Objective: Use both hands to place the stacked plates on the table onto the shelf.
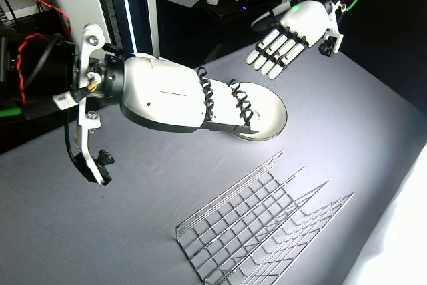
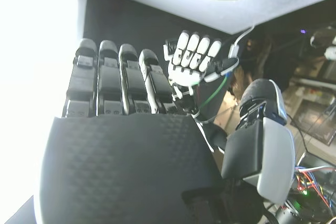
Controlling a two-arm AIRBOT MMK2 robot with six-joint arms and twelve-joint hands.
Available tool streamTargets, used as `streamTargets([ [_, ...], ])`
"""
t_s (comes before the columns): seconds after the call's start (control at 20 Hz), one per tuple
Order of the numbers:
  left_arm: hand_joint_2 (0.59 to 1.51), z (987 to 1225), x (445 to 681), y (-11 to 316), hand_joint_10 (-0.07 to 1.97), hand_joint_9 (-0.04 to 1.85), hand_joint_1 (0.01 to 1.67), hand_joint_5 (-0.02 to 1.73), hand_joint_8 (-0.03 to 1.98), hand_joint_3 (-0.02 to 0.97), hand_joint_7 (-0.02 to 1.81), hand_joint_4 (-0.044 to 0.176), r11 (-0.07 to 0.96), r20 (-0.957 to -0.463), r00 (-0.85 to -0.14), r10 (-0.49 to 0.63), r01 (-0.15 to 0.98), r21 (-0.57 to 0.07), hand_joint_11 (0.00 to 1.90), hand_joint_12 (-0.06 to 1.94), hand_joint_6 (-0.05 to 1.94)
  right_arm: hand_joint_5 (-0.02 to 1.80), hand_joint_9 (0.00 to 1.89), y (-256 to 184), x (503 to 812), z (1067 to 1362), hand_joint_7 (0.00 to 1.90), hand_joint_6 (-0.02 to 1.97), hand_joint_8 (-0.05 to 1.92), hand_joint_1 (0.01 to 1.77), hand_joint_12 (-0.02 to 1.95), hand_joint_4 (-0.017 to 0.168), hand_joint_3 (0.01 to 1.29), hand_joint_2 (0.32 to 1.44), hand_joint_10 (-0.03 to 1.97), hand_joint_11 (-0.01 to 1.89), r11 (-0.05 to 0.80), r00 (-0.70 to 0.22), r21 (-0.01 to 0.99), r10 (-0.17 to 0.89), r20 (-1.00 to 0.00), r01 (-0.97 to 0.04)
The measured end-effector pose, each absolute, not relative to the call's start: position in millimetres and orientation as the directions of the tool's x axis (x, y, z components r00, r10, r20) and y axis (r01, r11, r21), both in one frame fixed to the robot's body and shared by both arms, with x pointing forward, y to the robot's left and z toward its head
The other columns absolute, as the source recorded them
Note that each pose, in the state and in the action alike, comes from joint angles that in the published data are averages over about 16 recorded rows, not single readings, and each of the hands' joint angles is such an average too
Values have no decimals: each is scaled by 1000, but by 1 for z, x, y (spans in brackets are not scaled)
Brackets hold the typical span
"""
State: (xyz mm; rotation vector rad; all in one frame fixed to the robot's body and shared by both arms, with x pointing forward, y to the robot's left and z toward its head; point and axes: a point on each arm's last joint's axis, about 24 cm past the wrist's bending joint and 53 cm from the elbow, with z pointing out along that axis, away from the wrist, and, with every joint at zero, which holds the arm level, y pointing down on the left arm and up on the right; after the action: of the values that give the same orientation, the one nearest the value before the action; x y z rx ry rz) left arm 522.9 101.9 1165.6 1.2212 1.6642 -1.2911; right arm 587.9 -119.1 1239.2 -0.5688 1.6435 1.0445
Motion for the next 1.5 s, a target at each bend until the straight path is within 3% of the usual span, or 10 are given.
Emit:
streamTargets([
  [0.75,1033,1121,559,111,14,19,19,22,9,21,16,2,73,-882,-218,419,976,-207,15,9,9,19,16,-108,572,1210,17,17,-18,122,-11,2,15,888,13,16,376,-299,278,2,-954,-884],
  [1.5,1041,1086,568,117,14,22,16,20,8,21,18,1,101,-837,-225,499,974,-201,15,9,6,19,16,-94,582,1196,16,18,-18,472,-10,3,16,759,13,17,330,-282,257,-30,-959,-908],
])
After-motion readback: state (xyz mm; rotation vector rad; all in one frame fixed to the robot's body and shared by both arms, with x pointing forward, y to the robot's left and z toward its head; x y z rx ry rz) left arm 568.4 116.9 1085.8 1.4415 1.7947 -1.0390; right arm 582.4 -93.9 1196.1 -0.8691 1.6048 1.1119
